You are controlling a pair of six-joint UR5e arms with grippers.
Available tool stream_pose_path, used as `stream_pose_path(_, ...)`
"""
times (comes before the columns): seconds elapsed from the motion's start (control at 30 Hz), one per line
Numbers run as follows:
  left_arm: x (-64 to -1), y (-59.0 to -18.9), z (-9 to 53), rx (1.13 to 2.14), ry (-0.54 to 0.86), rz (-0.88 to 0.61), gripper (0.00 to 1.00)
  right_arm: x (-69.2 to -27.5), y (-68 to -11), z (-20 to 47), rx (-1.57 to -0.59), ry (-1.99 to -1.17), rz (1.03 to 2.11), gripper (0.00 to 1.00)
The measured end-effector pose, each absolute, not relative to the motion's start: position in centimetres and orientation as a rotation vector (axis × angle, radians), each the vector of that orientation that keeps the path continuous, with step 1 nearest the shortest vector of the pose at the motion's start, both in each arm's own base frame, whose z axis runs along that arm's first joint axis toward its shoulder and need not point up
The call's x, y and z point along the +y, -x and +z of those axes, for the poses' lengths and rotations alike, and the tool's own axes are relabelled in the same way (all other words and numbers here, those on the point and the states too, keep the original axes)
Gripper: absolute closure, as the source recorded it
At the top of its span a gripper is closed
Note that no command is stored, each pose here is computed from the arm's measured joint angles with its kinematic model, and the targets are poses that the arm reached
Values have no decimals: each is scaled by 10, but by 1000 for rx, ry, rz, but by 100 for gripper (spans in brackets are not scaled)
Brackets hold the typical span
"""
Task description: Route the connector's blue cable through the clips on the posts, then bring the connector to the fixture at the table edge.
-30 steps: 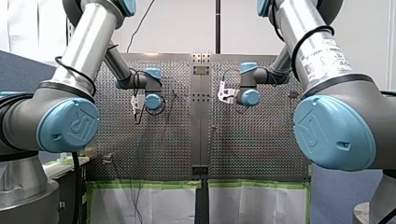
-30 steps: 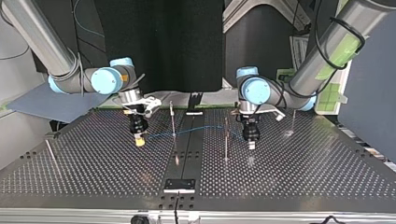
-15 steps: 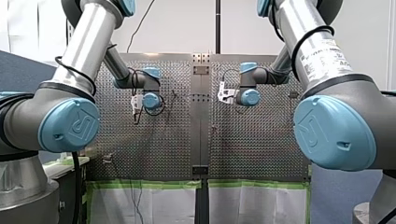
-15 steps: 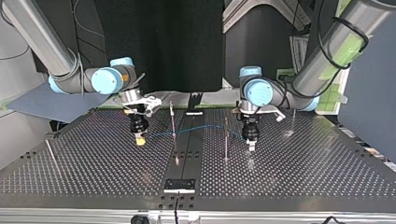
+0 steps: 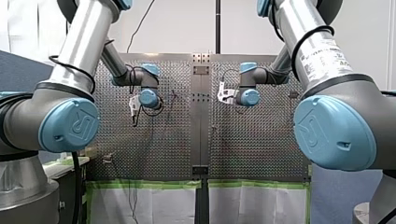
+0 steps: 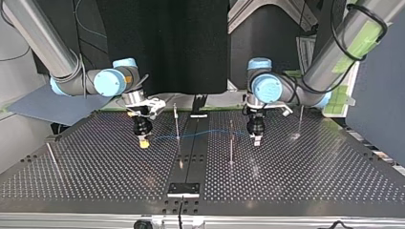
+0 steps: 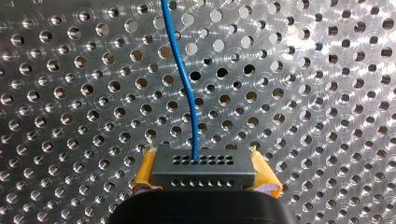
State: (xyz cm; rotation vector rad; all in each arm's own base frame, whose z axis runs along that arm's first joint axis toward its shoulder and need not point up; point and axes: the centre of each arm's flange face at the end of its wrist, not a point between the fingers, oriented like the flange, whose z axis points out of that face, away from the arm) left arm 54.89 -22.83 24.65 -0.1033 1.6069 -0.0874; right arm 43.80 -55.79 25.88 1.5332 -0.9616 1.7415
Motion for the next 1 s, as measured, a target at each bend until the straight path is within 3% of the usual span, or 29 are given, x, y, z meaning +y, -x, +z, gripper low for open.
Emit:
stream_pose_path(0.27, -230, -521, 264, 1545, 144, -193, 0, -557, -439, 258, -964, -1539, 1739, 84)
stream_pose_path(0.63, -239, -467, 265, 1621, 138, -303, 0, -555, -438, 257, -972, -1551, 1732, 84)
stream_pose_path(1.0, -242, -428, 270, 1622, 114, -334, 0, -555, -439, 257, -973, -1554, 1731, 84)
